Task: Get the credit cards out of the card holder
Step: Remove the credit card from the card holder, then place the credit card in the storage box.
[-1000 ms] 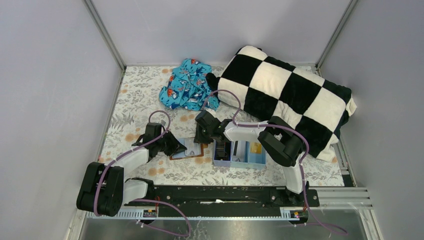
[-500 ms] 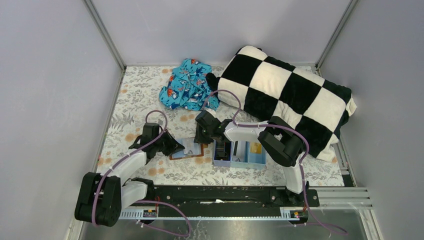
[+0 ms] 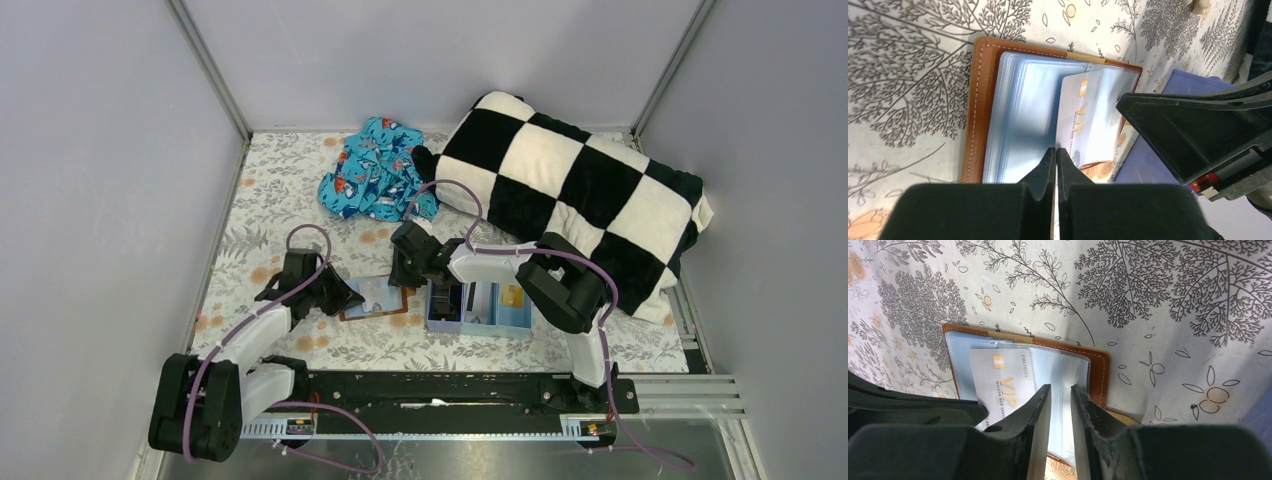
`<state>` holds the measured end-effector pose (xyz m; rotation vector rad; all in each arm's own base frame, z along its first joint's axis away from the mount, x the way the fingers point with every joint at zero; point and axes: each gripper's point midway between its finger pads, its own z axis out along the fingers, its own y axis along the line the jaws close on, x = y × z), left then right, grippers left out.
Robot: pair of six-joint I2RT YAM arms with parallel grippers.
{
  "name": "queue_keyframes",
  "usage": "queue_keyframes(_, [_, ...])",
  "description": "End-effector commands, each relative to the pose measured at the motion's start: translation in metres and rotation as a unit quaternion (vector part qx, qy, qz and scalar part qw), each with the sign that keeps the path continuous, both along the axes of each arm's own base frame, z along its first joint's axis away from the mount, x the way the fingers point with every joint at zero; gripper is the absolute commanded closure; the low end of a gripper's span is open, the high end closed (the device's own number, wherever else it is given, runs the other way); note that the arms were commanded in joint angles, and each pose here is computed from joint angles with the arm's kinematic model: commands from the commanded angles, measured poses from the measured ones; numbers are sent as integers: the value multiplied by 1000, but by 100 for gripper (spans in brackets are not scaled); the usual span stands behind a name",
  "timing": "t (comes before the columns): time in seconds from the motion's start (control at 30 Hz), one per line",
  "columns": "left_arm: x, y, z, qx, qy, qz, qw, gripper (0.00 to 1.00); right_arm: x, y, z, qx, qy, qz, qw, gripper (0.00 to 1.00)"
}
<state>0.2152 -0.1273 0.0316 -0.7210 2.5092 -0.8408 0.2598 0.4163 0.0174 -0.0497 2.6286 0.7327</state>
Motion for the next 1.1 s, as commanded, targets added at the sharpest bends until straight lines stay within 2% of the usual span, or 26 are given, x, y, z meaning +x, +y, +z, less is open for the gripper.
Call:
queue_keyframes(0.0, [4,10,18,25,-2,20,999,100,-5,-34,-30,-76,16,-2,997,71])
queue_keyframes(0.13, [9,20,40,58,-6,23,998,100,-3,-29,-24,-71,11,10,997,71])
queue_keyframes(0.27, [14,20,59,63,-21,10,998,100,-2,-24,-15,-64,6,25,998,70])
queue_keyframes(0.43, [17,14,80,60,-42,-25,997,100,4,-11,27,-28,-28,50,998,65])
queue_keyframes(0.5, [19,11,90,58,-58,-41,996,100,6,-10,48,-16,-47,58,997,59])
queue_keyframes(0.57, [20,6,102,51,-81,-60,994,100,5,-9,69,16,-57,73,996,47])
queue_keyframes(0.67, [22,-4,124,31,-140,-96,985,100,3,-9,105,100,-80,90,988,38])
queue_keyframes(0.8, [21,-18,160,-3,-212,-133,968,100,-3,-20,148,191,-108,116,969,20])
queue_keyframes(0.93, [19,-29,185,-36,-251,-161,954,100,-15,-24,178,274,-93,147,946,9])
queue_keyframes(1.07, [18,-41,211,-83,-279,-177,940,100,-28,-16,201,350,-78,172,918,5])
